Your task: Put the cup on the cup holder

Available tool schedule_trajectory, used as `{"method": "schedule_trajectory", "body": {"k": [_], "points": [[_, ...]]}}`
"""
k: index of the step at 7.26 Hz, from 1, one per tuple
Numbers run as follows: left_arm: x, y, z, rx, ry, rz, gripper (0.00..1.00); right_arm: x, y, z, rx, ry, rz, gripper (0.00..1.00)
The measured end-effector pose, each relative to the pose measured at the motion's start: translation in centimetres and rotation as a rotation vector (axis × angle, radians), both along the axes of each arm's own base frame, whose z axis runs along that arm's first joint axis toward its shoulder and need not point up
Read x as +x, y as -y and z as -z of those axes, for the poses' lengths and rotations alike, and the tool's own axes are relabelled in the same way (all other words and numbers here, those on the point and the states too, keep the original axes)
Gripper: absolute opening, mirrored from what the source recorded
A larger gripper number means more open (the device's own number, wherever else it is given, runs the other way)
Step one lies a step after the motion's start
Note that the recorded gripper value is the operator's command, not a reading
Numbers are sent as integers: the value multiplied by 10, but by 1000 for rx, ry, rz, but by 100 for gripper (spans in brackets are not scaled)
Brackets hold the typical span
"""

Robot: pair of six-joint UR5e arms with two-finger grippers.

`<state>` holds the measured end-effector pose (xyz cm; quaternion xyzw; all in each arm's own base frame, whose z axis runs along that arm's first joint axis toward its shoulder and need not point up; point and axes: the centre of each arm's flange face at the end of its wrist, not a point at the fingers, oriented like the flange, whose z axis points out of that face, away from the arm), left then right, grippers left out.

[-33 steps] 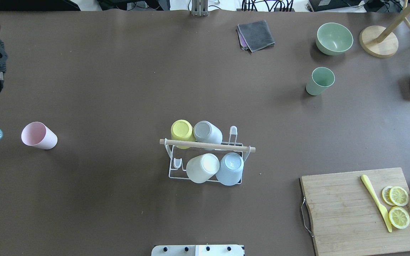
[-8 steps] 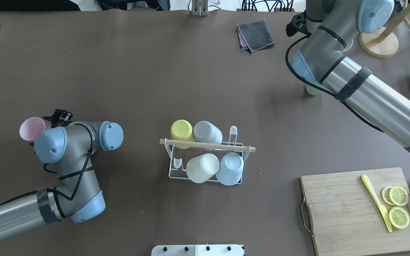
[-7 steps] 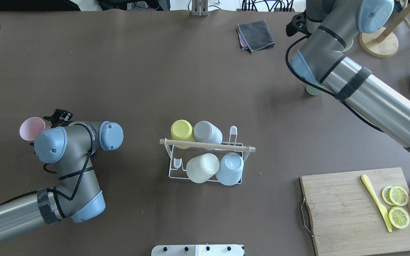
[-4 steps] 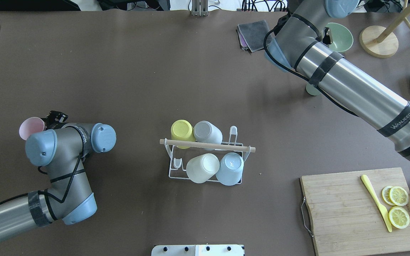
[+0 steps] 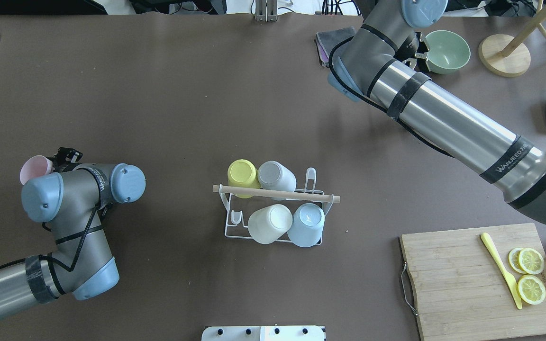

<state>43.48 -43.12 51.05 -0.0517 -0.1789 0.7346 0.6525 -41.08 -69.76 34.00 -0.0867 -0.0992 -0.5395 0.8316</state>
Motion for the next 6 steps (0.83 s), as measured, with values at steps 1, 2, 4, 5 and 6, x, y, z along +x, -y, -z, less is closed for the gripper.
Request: {"method": "schedule_trajectory", "body": {"k": [1,2,4,5,6], "points": [[-3,-1,-2,3,-5,1,93,-6,-3,-2,21,-27,64,99],[-6,-2,-8,7,-14,1,93,-12,-6,-5,32,-45,127,99],[-10,-4,-18,13,-23,2,93,-28,-16,-11,35,-64,206,99],[-11,-5,-19,13,-24,2,93,-34,-20,-13,40,-79,230,99],[-11,-4,-19,14,-25,2,93,-38,-22,-15,48,-94,253,99]]}}
